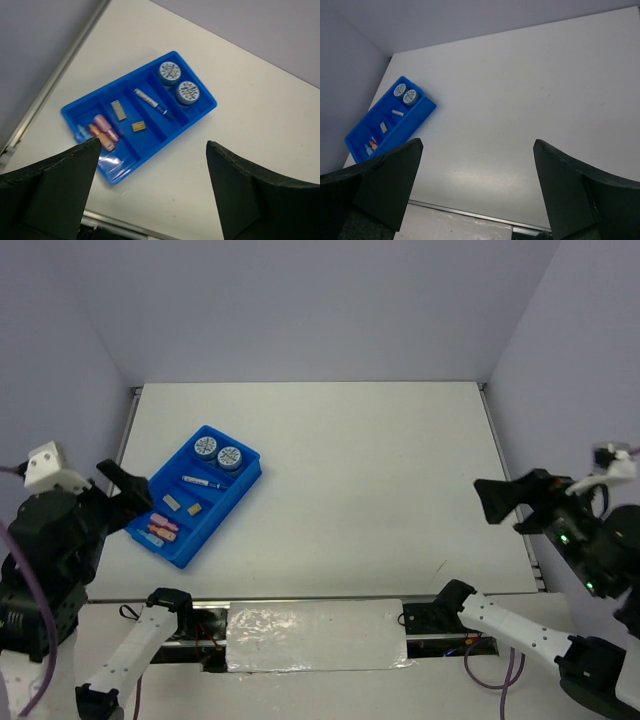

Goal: Sort the stationery into containers
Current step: Reset both arms

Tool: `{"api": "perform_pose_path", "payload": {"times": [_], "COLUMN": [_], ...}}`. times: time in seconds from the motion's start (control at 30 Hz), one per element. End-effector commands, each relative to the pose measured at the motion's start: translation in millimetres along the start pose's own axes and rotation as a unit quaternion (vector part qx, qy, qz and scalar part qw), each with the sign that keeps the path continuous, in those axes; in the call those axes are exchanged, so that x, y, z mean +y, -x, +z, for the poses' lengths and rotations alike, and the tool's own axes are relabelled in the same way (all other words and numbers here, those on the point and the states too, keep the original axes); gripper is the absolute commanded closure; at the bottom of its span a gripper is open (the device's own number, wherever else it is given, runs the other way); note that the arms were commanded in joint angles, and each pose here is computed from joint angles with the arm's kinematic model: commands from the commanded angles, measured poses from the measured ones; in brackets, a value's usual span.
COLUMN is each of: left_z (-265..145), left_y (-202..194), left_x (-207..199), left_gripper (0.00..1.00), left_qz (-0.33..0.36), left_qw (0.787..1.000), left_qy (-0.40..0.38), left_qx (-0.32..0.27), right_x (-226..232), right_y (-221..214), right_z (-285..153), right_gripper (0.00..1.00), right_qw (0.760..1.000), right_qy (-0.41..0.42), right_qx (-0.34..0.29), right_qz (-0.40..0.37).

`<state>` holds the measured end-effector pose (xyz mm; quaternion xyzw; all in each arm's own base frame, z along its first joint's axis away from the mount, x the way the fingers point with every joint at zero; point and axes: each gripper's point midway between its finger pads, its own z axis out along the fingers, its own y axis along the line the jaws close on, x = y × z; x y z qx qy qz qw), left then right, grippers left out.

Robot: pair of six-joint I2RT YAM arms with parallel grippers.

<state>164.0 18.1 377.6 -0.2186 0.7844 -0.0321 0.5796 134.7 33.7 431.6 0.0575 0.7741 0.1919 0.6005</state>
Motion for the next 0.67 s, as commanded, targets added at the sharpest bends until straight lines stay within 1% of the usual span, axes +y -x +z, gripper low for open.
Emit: {"api": "perform_pose_path", "payload": {"times": [0.0,0.03,0.07,0.1,0.2,0.27,0.37,0.43,0.53,0.63], "left_z": [-28,-35,-41,-52,-64,-63,-53,-50,-49,-47], "left_y": [-17,-21,-22,-22,-24,-27,-34,-36,-32,-30], "left_x": [46,53,58,64,71,72,68,65,64,62], "left_gripper": [0.01,0.01,0.01,0.01,0.00,0.01,0.01,0.01,0.01,0.01], "left_qz": [0.017,0.022,0.019,0.017,0.015,0.024,0.036,0.037,0.025,0.009], "left_qw": [0.997,0.997,0.997,0.997,0.997,0.997,0.997,0.997,0.997,0.998], "left_qy": [0.075,0.080,0.081,0.077,0.072,0.075,0.074,0.068,0.069,0.064], "left_qx": [0.002,0.002,-0.005,-0.022,-0.035,-0.026,-0.006,-0.002,-0.013,-0.027], "right_x": [-44,-49,-53,-53,-65,-69,-65,-64,-62,-56], "right_y": [-22,-24,-27,-32,-32,-35,-40,-43,-45,-48], "right_z": [-25,-28,-31,-32,-44,-43,-35,-31,-25,-20], "right_gripper": [0.00,0.00,0.00,0.00,0.00,0.00,0.00,0.00,0.00,0.00], "right_qw": [0.997,0.997,0.996,0.995,0.997,0.996,0.995,0.994,0.994,0.996], "right_qy": [-0.059,-0.062,-0.058,-0.051,-0.055,-0.059,-0.063,-0.069,-0.074,-0.062], "right_qx": [0.027,0.027,0.030,0.035,0.012,0.012,0.030,0.037,0.040,0.038], "right_qz": [-0.034,-0.040,-0.066,-0.072,-0.058,-0.060,-0.075,-0.078,-0.069,-0.060]}}
